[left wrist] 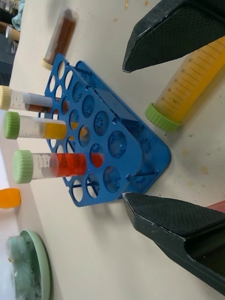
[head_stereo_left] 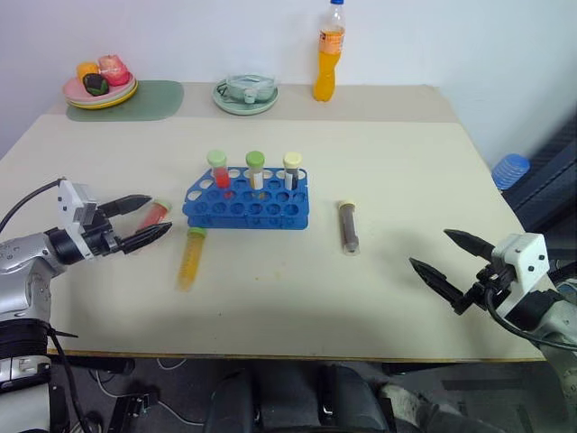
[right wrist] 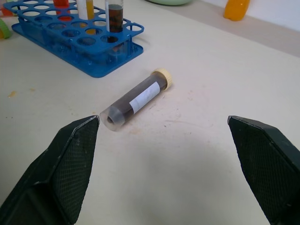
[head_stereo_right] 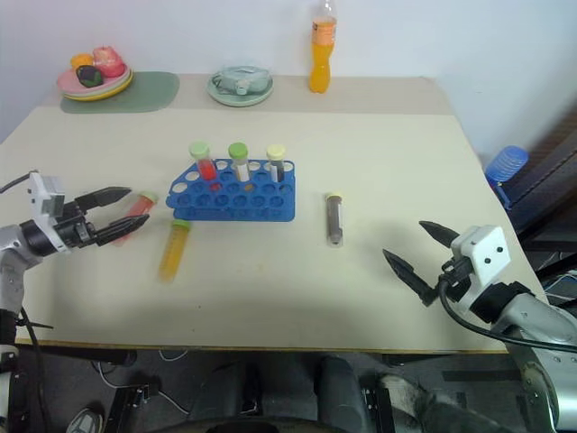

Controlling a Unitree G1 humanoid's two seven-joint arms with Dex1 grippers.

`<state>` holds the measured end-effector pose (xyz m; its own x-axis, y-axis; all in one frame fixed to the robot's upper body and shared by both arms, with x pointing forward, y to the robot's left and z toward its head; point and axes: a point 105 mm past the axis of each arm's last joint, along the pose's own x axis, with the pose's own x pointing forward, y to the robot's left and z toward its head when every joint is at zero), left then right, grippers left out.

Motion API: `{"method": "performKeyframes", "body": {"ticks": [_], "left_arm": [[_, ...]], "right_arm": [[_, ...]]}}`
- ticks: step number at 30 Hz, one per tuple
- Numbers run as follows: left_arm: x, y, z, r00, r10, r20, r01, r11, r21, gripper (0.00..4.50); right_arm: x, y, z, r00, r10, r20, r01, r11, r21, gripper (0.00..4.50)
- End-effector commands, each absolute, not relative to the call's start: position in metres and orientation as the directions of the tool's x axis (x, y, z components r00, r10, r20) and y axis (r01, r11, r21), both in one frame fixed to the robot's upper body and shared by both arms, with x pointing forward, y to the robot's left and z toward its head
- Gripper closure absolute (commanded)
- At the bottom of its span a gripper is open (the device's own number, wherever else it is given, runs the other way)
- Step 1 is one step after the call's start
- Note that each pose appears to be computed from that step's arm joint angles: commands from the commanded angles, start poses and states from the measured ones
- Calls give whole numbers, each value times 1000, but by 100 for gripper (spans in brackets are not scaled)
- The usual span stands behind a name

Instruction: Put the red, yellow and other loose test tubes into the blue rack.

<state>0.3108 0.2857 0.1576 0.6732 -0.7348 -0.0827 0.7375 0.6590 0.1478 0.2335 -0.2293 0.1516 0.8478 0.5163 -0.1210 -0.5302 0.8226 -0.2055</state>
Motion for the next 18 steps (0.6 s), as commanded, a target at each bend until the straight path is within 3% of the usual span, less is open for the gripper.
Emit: {"method": "performKeyframes", "body": {"ticks": [1,14,18], "left_arm": [[309,291,168,679,-729,-88,729,654,200,33],[308,265,184,594,-804,-20,788,576,218,33],[306,245,191,499,-866,-13,836,478,268,33]], "right_arm": [[231,-222,166,840,537,-77,-539,809,-235,0],[243,-206,175,829,555,-75,-555,795,-245,0],[262,-206,175,891,420,-173,-454,833,-315,0]]}}
